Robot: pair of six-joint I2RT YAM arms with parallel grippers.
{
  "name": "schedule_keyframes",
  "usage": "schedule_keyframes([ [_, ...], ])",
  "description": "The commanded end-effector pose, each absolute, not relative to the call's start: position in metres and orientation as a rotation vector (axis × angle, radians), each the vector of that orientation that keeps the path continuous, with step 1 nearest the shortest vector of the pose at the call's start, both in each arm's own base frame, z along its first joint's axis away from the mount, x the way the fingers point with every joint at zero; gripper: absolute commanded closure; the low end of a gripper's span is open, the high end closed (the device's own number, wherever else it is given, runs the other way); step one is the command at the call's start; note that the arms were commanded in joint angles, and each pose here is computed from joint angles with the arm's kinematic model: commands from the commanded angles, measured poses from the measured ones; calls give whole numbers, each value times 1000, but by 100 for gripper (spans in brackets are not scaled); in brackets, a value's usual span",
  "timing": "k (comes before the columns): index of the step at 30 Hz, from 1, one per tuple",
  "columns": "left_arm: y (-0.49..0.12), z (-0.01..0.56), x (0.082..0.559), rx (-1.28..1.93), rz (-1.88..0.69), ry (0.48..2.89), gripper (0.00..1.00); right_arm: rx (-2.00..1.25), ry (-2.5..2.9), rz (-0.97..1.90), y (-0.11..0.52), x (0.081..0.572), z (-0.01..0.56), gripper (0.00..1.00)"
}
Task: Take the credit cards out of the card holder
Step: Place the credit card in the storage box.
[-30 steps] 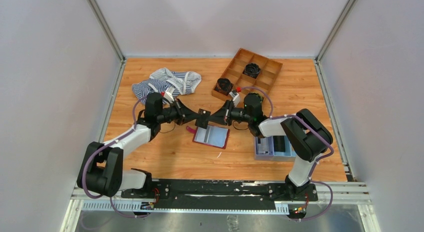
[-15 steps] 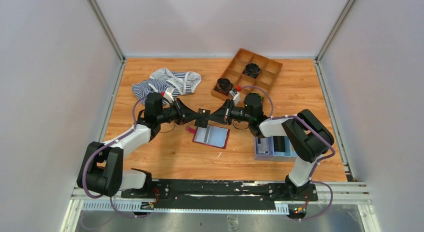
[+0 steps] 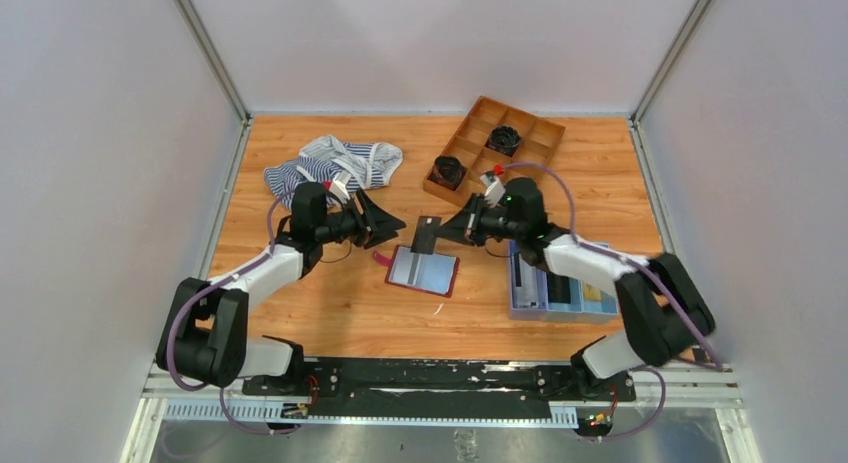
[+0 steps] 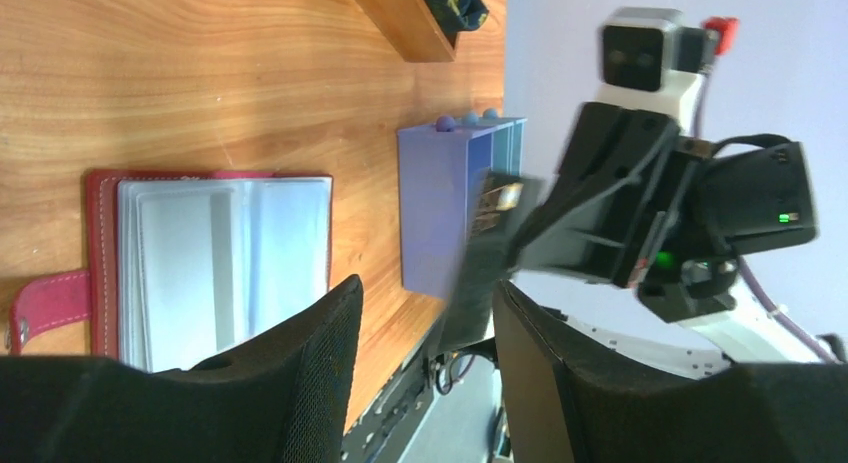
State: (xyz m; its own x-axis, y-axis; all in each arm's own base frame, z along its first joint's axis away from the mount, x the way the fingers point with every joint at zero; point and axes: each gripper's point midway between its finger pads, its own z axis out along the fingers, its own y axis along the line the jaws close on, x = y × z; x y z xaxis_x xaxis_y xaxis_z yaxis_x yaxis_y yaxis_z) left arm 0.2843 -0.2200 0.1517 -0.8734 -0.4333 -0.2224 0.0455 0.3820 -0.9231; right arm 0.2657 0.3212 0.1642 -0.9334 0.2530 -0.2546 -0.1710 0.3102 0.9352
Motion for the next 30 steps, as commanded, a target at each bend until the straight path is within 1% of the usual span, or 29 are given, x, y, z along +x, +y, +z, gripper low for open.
schedule_keyframes([
  [1,-224,164,291,-292,-1516,2188,46,91,2328,1227,242,270,178,100],
  [4,-224,162,294,-259,-1499,2187,45,216,2279,1080,166,268,191,100],
  [7,-226,162,296,-217,-1487,2184,44,349,2278,857,94,250,192,100],
  [11,-232,154,295,-185,-1459,2201,44,422,2412,545,43,223,181,100],
  [16,-250,141,289,-151,-1473,2260,44,478,2504,319,14,214,173,100],
  [21,-258,140,287,-108,-1530,2287,44,443,2632,196,-1,207,161,100],
  [23,-259,141,288,-101,-1538,2287,44,413,2670,196,-1,206,153,100],
  [25,-259,142,289,-99,-1536,2282,44,373,2695,263,9,209,150,100],
  [30,-259,140,289,-113,-1531,2287,43,378,2728,338,22,221,140,100],
])
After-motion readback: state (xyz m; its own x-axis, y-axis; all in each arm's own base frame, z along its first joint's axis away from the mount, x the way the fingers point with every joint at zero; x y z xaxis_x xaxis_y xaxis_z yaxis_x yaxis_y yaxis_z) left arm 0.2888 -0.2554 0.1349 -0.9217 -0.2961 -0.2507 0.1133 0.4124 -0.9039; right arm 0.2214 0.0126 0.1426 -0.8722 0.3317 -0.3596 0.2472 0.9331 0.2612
